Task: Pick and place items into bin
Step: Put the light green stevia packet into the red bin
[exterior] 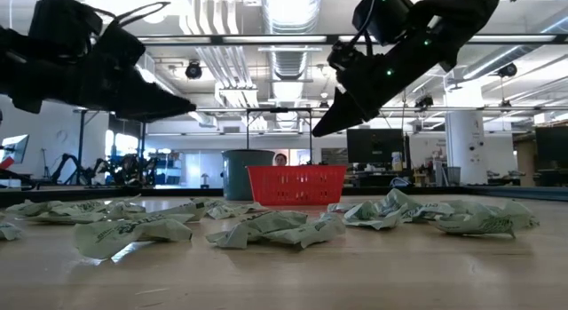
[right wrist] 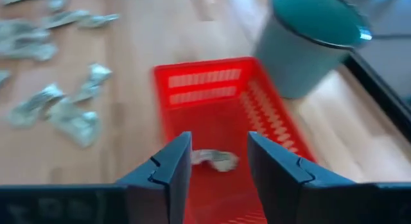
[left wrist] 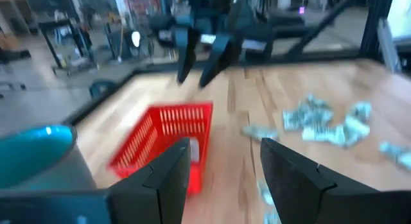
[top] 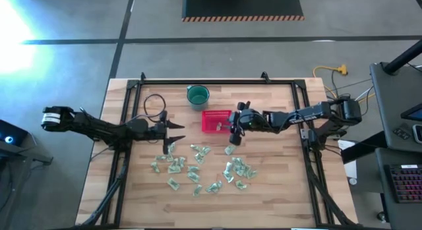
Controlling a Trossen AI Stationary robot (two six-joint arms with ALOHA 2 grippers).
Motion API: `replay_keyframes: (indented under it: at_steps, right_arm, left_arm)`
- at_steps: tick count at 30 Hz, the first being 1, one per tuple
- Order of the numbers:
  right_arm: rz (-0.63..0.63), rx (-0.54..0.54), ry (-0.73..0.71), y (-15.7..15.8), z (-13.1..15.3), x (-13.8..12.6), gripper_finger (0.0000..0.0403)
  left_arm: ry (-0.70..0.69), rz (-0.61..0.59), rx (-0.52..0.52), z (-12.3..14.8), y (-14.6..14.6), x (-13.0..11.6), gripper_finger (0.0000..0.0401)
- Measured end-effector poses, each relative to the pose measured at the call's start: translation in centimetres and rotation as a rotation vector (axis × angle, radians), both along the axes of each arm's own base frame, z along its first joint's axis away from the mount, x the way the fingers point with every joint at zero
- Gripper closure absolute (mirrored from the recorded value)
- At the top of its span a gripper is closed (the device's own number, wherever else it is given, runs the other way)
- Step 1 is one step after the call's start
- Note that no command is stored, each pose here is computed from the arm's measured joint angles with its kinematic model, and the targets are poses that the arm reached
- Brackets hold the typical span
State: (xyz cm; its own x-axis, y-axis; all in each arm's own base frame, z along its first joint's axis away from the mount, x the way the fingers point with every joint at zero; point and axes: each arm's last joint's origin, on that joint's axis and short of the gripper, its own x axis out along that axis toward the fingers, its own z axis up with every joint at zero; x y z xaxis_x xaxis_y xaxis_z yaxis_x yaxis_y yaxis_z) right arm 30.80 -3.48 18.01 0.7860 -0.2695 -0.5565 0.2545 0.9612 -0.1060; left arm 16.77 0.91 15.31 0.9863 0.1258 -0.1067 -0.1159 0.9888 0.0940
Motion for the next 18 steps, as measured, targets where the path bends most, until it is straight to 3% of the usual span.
replay_keyframes:
  at_steps: [5, 10, 18]
  right_arm:
    - [0.096, -0.022, 0.029, 1.1, -0.1, 0.0, 0.0259]
    - [0.158, -0.064, 0.044, 1.9, 0.1, -0.1, 0.0259]
    - [0.196, -0.077, 0.057, 2.4, 1.0, -0.9, 0.0272]
  left_arm:
    - [0.184, 0.012, -0.030, -0.4, 0.0, 0.7, 0.0228]
    - [0.301, 0.078, -0.082, 1.0, 0.2, 2.0, 0.0228]
    - [0.447, 0.033, -0.034, 3.8, 0.2, 3.6, 0.0228]
